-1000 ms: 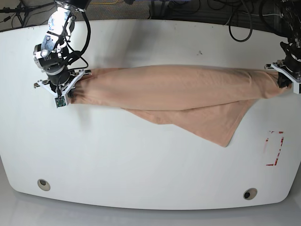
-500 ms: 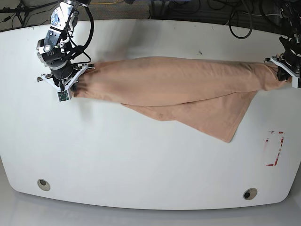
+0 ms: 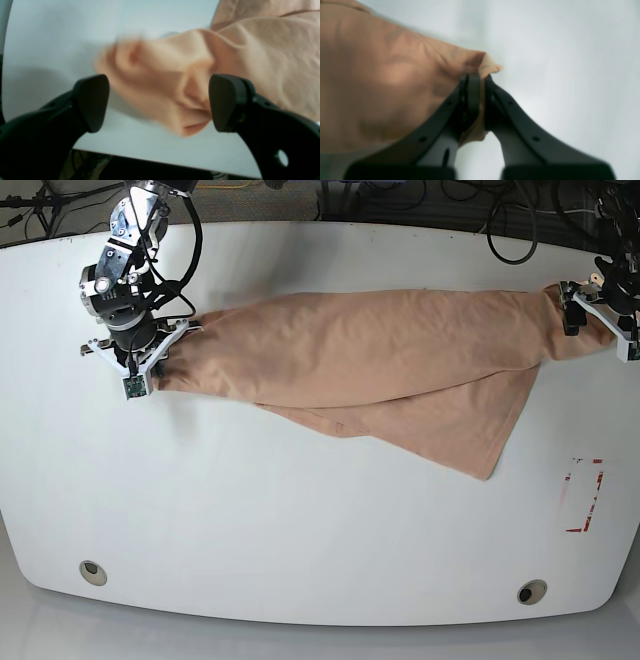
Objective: Fold the T-shirt properly
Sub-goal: 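Hold the shirt with the right gripper and lower the left gripper toward the table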
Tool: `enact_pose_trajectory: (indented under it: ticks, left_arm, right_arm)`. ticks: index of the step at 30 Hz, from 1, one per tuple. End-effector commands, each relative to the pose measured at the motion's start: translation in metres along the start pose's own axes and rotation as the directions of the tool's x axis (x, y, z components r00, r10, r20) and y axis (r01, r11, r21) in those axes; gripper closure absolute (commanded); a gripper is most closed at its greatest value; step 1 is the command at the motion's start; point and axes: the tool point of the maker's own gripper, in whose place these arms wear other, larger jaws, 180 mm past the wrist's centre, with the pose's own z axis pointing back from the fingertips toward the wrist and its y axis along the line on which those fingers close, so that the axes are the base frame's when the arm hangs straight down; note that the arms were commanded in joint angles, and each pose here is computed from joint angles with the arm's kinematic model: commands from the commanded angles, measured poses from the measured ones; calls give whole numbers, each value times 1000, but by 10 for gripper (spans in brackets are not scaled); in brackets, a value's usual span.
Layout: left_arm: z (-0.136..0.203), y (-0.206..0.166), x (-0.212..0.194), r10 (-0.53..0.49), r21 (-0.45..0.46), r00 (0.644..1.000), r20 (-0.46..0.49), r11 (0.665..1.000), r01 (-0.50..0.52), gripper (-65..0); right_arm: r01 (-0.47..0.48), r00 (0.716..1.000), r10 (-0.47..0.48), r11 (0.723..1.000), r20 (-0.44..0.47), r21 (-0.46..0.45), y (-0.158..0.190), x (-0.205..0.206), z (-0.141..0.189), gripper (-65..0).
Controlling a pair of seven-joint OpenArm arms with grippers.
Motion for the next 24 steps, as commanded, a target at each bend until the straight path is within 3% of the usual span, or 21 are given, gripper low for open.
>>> enact_pose_trajectory:
  ticks: [1,5,13,24]
  left_arm:
    - [6,-9,25,-22,-33,996,82,999,25,-571]
    - [13,-33,39,-63,-132,988,144,988,82,-567]
    - [4,-30,96,-16,-124,963,270,991,51,-567]
    - [-63,-34,144,31,-139,974,224,990,0,-567]
  right_arm:
    - [-1,998,1,1000,58,-5,-1,18,3,-21]
    - [-1,998,1,1000,58,-5,-1,18,3,-21]
    - [-1,998,1,1000,60,-5,-1,19,2,-21]
    - [1,998,-1,1000,64,-4,-1,20,2,-21]
